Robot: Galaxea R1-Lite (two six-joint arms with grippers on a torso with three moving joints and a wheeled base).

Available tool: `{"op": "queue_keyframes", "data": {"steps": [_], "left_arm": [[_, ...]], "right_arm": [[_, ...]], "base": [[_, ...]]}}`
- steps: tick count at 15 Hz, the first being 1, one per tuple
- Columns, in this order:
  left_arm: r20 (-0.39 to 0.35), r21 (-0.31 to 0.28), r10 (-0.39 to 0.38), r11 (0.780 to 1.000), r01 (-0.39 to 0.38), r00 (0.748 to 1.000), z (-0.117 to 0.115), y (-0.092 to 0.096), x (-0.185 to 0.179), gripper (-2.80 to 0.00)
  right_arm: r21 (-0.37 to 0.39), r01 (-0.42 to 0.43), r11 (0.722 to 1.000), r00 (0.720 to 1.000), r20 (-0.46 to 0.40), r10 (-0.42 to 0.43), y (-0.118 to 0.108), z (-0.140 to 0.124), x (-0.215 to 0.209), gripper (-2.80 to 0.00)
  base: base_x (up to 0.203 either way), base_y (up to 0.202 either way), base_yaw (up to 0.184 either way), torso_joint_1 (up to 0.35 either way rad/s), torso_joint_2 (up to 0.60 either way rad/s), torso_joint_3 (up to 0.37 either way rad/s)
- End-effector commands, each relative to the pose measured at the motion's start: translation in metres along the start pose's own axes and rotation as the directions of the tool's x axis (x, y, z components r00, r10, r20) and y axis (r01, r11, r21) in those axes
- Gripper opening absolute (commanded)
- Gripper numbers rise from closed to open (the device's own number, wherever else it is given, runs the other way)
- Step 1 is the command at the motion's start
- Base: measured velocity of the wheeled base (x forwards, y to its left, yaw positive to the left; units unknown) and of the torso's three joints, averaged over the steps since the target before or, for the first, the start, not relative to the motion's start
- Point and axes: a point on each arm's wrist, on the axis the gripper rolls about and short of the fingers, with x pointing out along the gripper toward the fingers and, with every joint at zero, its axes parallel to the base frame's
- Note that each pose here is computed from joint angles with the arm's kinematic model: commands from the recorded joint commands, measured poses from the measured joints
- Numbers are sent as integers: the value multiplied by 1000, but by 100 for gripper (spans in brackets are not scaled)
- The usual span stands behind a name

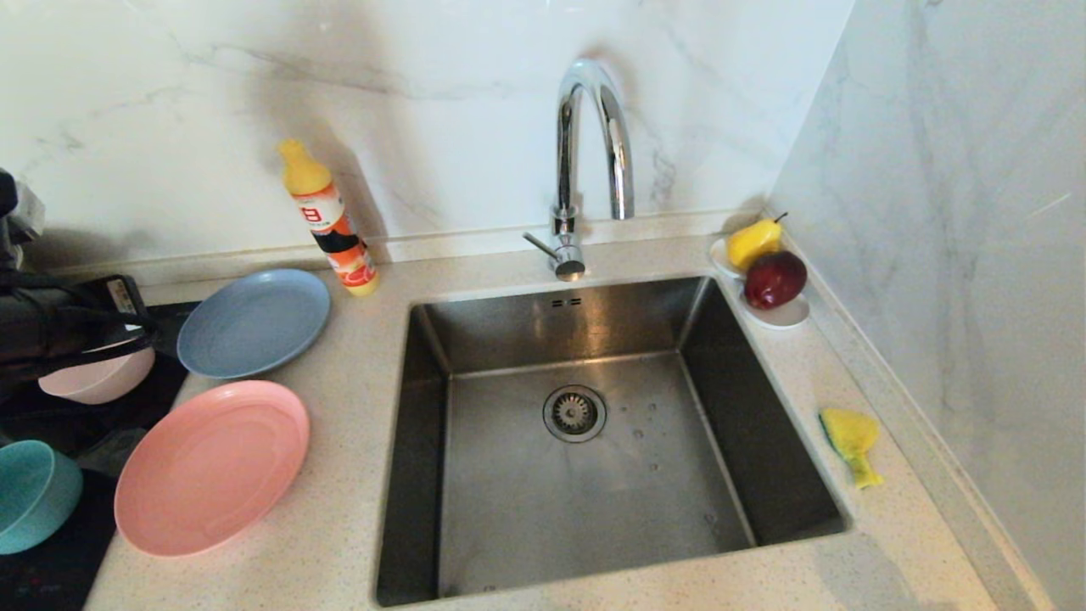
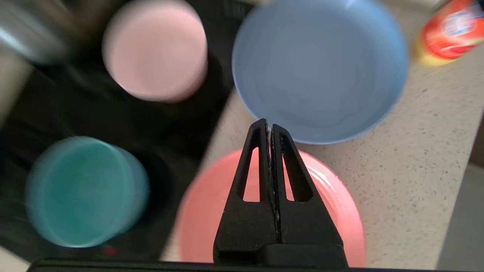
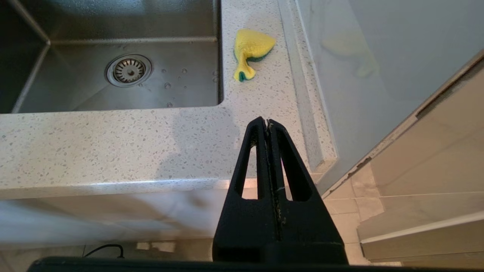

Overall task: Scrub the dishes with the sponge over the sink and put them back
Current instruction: Place the plate on the plate

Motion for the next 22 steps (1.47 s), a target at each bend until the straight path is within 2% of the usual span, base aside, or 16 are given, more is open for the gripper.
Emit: {"op": "queue_keyframes", "data": {"steps": [1, 3, 4, 8, 10, 11, 13, 16, 22], "left_arm": [[-128, -47, -14, 999, 8, 992, -4, 3, 36, -280], [-185, -137, -48, 990, 23, 982, 8, 11, 52, -280], [-211, -161, -45, 987, 11, 976, 11, 18, 62, -280], [-312, -190, -3, 980, -59, 950, -2, 36, 105, -280], [-345, -218, -10, 974, -69, 939, -9, 39, 120, -280], [-352, -237, -23, 969, -65, 936, -11, 38, 124, 0], [-359, -261, -57, 964, -42, 932, -10, 37, 126, 0], [-363, -276, -59, 960, -47, 930, -10, 37, 132, 0], [-400, -337, -52, 937, -95, 915, -22, 38, 155, 0]], "right_arm": [[0, 0, 1000, 1000, 1, 0, 0, 0, 0, -280], [0, 0, 1000, 1000, 1, 0, 0, 0, 0, -280], [0, 0, 1000, 1000, 1, 0, 0, 0, 0, -280], [0, 0, 1000, 1000, 3, 0, 0, 0, 0, -280], [0, 1, 1000, 1000, 1, -1, 0, 0, 0, -280], [0, 0, 1000, 1000, 1, 0, 0, 0, 0, -280], [0, 0, 1000, 1000, 1, 0, 0, 0, 0, -280], [1, 0, 1000, 1000, 2, 0, 0, 0, 0, -280], [0, 0, 1000, 1000, 1, 0, 0, 0, 0, -280]], "base": [[0, 0, 0, 0, 0, 0], [0, 0, 0, 0, 0, 0], [0, 0, 0, 0, 0, 0], [0, 0, 0, 0, 0, 0], [0, 0, 0, 0, 0, 0], [0, 0, 0, 0, 0, 0], [0, 0, 0, 0, 0, 0], [0, 0, 0, 0, 0, 0], [0, 0, 0, 0, 0, 0]]}}
